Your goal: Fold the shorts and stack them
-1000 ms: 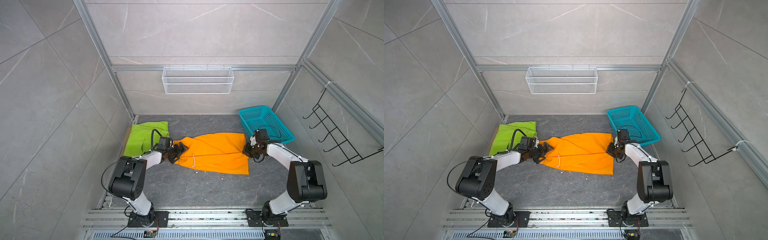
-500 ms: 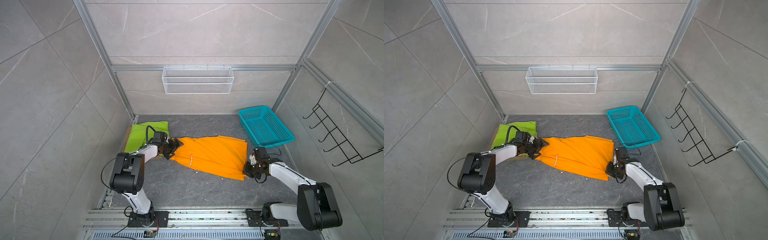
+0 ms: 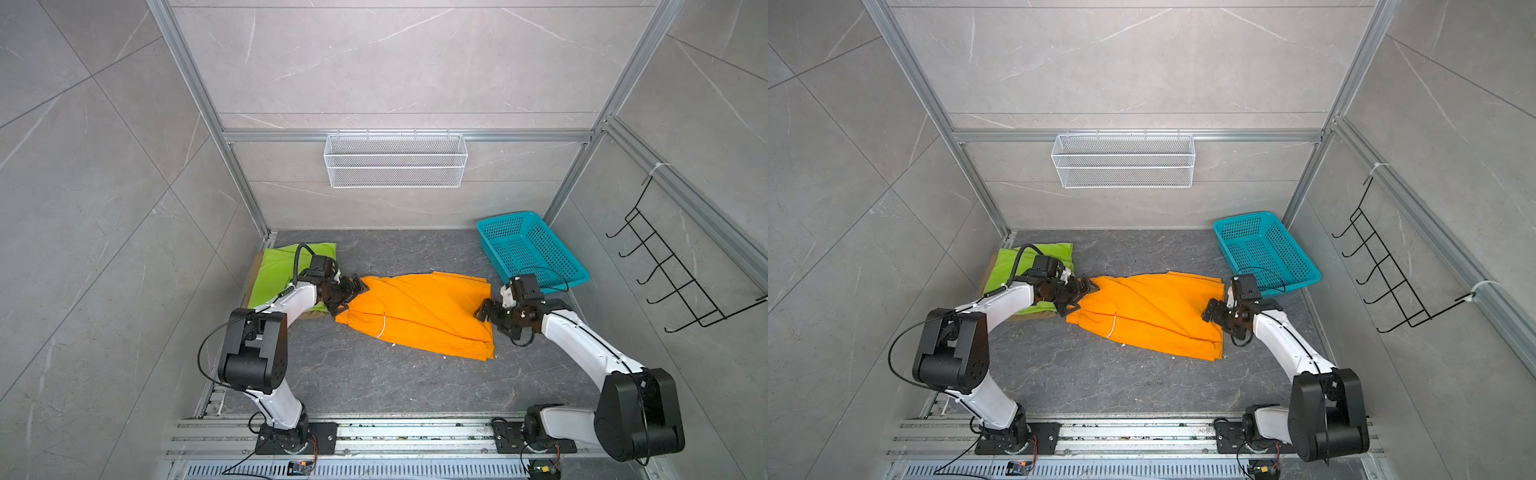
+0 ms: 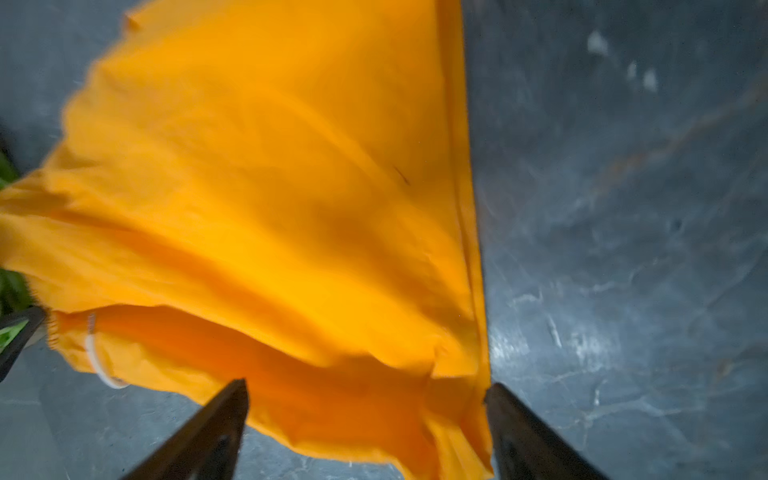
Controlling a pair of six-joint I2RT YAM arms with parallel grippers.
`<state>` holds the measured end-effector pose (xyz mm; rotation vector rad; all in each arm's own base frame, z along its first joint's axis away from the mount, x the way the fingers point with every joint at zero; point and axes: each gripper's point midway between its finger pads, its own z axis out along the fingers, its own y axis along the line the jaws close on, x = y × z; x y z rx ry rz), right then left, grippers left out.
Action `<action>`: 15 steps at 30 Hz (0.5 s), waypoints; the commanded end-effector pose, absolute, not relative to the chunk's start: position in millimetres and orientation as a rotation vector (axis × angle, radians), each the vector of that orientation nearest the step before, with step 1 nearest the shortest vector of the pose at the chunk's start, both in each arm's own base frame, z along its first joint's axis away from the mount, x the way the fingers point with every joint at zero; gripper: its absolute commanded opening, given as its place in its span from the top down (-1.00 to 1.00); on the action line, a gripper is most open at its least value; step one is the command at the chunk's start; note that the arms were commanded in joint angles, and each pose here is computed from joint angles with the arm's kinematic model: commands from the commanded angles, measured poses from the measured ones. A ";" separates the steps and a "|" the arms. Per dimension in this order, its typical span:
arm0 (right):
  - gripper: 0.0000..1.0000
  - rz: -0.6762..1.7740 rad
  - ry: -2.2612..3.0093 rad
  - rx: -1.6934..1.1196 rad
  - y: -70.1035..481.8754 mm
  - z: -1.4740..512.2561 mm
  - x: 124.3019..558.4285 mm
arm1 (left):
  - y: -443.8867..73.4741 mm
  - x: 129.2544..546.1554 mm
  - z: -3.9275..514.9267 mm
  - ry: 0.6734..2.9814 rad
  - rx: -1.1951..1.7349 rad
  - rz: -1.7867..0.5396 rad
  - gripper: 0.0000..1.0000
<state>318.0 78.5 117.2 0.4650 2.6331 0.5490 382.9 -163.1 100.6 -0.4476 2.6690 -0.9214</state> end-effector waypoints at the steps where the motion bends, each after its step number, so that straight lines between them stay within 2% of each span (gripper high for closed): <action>1: -0.99 0.668 2.597 0.440 105.3 131.9 348.6 | -180.5 378.9 124.1 2.674 -0.329 -0.897 -0.99; 6: -0.99 0.819 2.606 0.374 172.3 107.4 394.7 | -204.0 370.4 88.4 2.750 -0.318 -0.937 -0.99; 9: -0.99 0.857 2.641 0.401 184.1 78.7 405.2 | -198.8 355.1 61.0 2.797 -0.353 -0.920 -0.99; 15: -0.99 0.607 2.784 0.376 159.5 24.6 412.9 | -195.5 314.0 20.8 2.900 -0.408 -0.929 -0.99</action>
